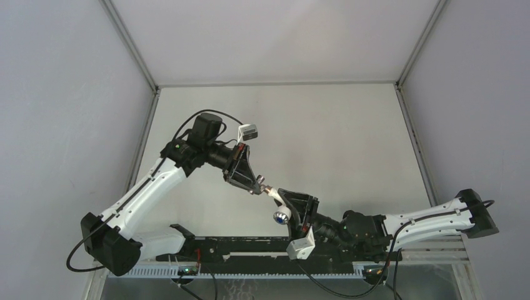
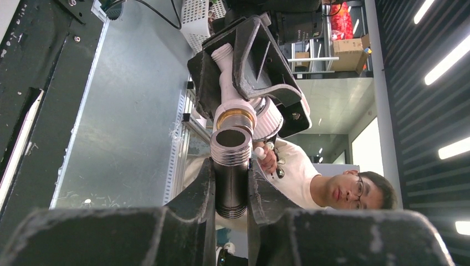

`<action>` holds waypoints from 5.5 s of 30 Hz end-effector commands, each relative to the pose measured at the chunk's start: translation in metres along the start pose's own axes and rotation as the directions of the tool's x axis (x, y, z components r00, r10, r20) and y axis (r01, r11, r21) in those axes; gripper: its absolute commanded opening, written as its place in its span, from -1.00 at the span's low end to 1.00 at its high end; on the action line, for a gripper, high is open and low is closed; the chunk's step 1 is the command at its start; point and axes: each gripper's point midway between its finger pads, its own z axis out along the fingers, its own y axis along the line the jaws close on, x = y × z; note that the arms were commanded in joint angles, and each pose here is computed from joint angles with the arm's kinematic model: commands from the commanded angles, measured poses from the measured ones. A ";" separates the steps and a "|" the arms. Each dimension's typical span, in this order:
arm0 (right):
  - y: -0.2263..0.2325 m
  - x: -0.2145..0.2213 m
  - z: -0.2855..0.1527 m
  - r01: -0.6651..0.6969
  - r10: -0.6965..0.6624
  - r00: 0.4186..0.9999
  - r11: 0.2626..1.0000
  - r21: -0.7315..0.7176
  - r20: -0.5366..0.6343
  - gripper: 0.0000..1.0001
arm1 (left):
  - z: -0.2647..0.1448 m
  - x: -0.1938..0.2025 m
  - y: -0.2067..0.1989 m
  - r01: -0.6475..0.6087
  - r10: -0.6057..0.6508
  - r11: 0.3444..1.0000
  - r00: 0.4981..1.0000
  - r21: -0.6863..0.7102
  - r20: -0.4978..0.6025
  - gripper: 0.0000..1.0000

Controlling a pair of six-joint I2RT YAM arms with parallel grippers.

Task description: Install the water faucets

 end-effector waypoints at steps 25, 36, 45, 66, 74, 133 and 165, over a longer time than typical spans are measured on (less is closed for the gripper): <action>-0.016 -0.020 0.012 -0.031 0.029 0.998 0.999 0.037 0.062 -1.00 | 0.006 0.002 -0.016 -0.051 0.051 0.999 0.998 0.017 -0.036 -1.00; -0.014 -0.021 0.013 -0.046 0.044 0.997 0.999 0.029 0.058 -1.00 | 0.008 -0.008 -0.018 -0.055 0.055 0.998 0.998 -0.006 -0.015 -1.00; -0.014 -0.020 0.012 -0.062 0.060 0.996 0.998 0.028 0.061 -1.00 | 0.010 -0.017 -0.021 -0.051 0.051 0.999 0.998 0.002 0.031 -1.00; -0.029 -0.019 0.016 -0.052 0.044 0.997 0.992 0.112 0.067 -1.00 | 0.011 -0.002 -0.022 -0.066 0.067 0.997 0.998 0.025 -0.013 -1.00; -0.027 -0.020 0.017 -0.121 0.112 0.990 0.987 0.102 0.084 -1.00 | 0.010 0.002 -0.026 -0.098 0.099 0.995 0.995 0.029 -0.023 -1.00; -0.082 0.017 0.006 -0.955 0.977 -0.204 -0.185 -0.230 0.062 -1.00 | 0.011 -0.027 -0.049 -0.633 0.634 0.770 0.748 -0.077 0.194 -1.00; -0.090 0.017 0.026 -0.822 0.879 -0.470 -0.469 -0.323 -0.079 -1.00 | 0.006 -0.036 -0.040 -0.843 0.894 0.421 0.323 -0.336 0.310 -1.00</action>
